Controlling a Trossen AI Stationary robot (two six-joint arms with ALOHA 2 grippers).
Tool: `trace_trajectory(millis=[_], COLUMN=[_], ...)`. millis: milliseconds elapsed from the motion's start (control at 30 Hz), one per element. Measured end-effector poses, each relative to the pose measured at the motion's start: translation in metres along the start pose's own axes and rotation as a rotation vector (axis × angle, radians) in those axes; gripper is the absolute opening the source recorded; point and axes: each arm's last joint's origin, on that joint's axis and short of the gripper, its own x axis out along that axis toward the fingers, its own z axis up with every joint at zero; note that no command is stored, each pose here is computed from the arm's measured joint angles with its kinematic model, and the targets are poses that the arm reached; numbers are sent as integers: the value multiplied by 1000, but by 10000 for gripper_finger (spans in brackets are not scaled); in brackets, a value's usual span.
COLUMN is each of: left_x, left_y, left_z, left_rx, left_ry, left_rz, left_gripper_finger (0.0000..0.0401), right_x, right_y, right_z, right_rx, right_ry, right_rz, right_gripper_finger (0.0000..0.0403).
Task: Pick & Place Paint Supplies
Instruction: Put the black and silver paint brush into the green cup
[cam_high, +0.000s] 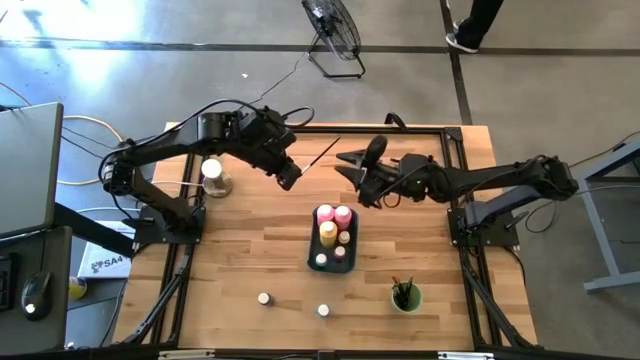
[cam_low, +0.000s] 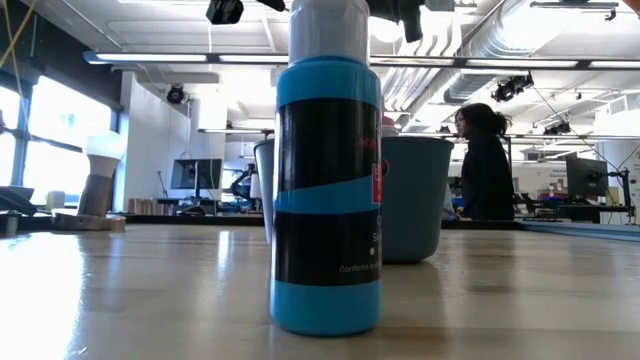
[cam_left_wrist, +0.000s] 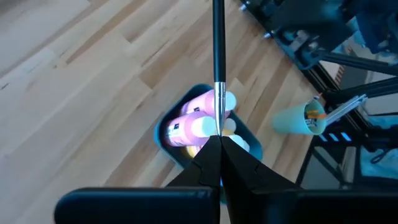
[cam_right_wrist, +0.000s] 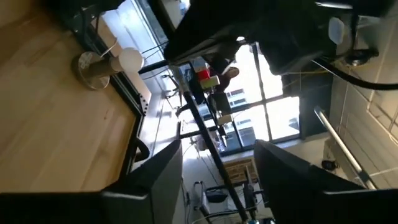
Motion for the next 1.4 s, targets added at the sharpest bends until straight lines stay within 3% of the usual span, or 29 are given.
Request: trace_trajectory(millis=[233,367,600,867,1133,1400], left_x=[0,0,0,0,0,7], left_y=[-4,-5,-5,-6,-6,-7], left_z=[3,2,2,2,2,2], left_rx=[-58,-71,-96,-123,-160,-187], left_ry=[-8,18,24,45,49,85], left_rz=[-75,-98,-100,-133,-133,-142], left_gripper_finger=[0,0,0,0,0,0], right_x=[15,23,22,25,28,28], right_y=[18,23,17,20,16,16], right_z=[-1,0,10,2,-6,-6], right_rx=[-160,-243,-278,-301,-300,-299], right_ry=[8,0,-56,-39,-12,-12], right_rz=[39,14,-79,-27,-37,-38], right_gripper_finger=[239,242,237,236,212,146])
